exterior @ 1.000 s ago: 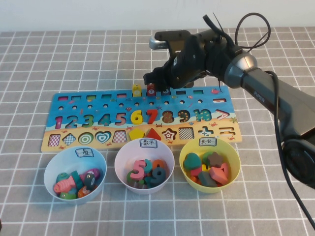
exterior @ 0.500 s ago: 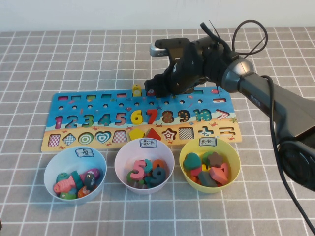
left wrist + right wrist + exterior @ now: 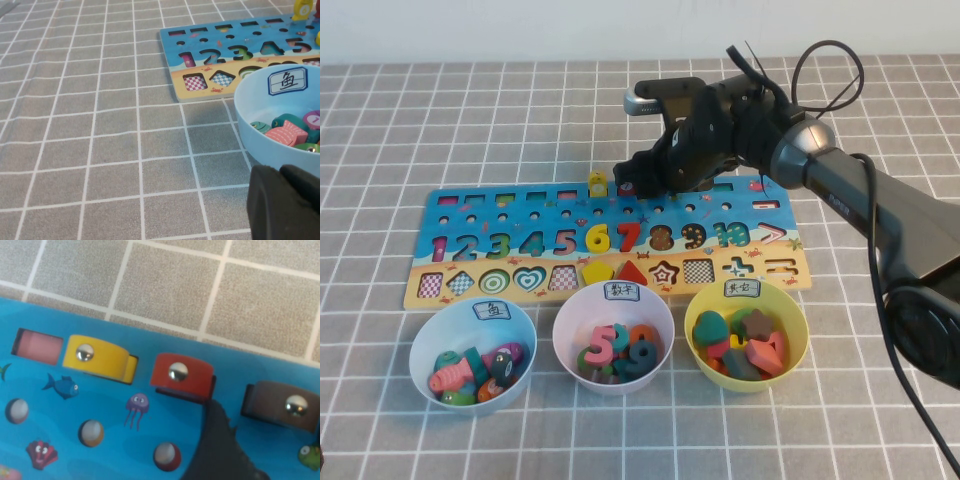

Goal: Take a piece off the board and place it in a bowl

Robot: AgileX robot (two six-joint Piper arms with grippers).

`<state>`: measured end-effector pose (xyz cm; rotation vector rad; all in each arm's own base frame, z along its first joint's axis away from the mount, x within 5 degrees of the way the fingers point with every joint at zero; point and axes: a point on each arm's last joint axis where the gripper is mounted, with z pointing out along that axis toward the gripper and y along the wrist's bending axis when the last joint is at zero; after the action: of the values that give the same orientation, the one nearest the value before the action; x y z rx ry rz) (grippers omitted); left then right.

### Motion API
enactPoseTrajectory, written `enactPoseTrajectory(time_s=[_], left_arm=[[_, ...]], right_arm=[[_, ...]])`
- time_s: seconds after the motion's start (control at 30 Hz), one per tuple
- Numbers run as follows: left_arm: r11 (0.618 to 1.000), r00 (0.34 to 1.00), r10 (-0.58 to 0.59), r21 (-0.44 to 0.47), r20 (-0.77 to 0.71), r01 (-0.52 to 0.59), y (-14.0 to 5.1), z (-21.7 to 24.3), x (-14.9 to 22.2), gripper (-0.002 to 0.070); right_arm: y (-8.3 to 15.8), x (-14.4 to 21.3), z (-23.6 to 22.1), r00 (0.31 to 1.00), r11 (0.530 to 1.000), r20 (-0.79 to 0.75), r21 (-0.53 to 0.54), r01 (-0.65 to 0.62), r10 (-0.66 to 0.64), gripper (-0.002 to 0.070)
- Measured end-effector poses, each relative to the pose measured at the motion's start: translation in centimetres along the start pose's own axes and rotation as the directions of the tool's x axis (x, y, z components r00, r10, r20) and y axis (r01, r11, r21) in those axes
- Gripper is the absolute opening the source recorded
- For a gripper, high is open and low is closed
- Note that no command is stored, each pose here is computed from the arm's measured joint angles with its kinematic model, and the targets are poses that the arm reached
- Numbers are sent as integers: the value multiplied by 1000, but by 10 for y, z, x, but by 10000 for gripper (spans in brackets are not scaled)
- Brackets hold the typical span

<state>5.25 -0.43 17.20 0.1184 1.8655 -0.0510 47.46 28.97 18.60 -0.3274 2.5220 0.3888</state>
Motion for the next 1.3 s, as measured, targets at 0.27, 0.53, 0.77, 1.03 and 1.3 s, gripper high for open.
enactPoseTrajectory(time_s=[0.27, 0.53, 0.77, 1.03, 1.3], left_arm=[[1000, 1000, 0, 0, 0, 0, 0, 0, 0, 0], [1000, 1000, 0, 0, 0, 0, 0, 0, 0, 0], [1000, 1000, 0, 0, 0, 0, 0, 0, 0, 0], [1000, 1000, 0, 0, 0, 0, 0, 0, 0, -1], [1000, 1000, 0, 0, 0, 0, 0, 0, 0, -1]], right_arm=[[0, 0, 0, 1000, 1000, 0, -1, -1, 1, 379], [0, 0, 0, 1000, 1000, -2, -1, -1, 1, 379], [2, -5, -10, 1000, 1000, 19, -7, 0, 0, 379], [3, -9, -16, 999, 1000, 43, -9, 5, -4, 379], [3, -10, -16, 999, 1000, 47, -4, 9, -9, 379]])
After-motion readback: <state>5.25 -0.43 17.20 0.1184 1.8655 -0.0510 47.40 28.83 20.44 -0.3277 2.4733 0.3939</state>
